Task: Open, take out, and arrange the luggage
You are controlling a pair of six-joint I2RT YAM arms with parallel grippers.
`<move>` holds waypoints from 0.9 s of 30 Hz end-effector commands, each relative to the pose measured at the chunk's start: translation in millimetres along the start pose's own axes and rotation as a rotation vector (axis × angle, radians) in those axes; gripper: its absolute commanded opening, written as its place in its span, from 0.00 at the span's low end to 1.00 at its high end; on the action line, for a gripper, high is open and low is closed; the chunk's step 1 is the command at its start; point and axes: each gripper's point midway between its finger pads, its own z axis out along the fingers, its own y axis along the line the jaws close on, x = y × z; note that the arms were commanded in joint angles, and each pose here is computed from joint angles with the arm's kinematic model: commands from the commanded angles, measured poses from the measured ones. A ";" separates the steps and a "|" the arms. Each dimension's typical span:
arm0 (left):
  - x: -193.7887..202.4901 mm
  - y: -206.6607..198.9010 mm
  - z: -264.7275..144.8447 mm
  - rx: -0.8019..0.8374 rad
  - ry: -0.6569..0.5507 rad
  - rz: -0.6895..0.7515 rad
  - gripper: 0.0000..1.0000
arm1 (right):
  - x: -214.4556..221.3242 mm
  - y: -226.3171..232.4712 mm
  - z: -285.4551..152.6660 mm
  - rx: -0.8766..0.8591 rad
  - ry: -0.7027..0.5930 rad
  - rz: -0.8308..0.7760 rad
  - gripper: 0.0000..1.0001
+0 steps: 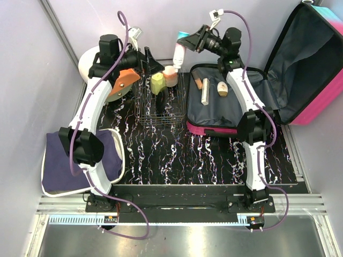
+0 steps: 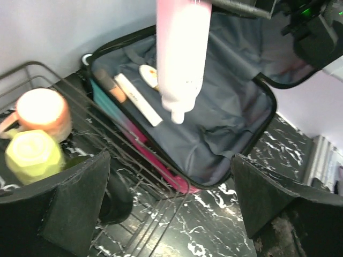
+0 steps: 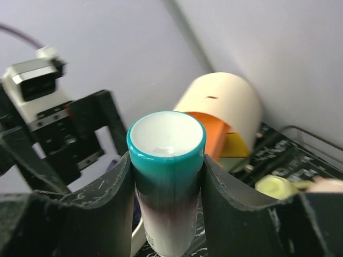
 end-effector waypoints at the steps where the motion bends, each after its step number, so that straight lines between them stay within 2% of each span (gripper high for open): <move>1: -26.0 -36.7 -0.2 0.160 -0.093 -0.012 0.99 | -15.1 86.6 5.7 -0.233 -0.017 -0.108 0.00; 8: -26.9 -48.2 10.2 0.208 -0.148 -0.132 0.97 | 0.1 120.8 10.1 -0.362 0.015 -0.091 0.00; 13: -23.7 -46.5 18.0 0.179 -0.153 -0.141 0.86 | 6.3 134.3 13.6 -0.398 0.027 -0.074 0.00; 19: -38.1 -53.4 10.9 0.185 -0.224 -0.095 0.72 | 14.2 133.0 14.8 -0.404 0.044 -0.061 0.00; 27: -55.2 -54.6 6.7 0.164 -0.279 -0.074 0.71 | 21.6 133.2 18.0 -0.417 0.067 -0.065 0.00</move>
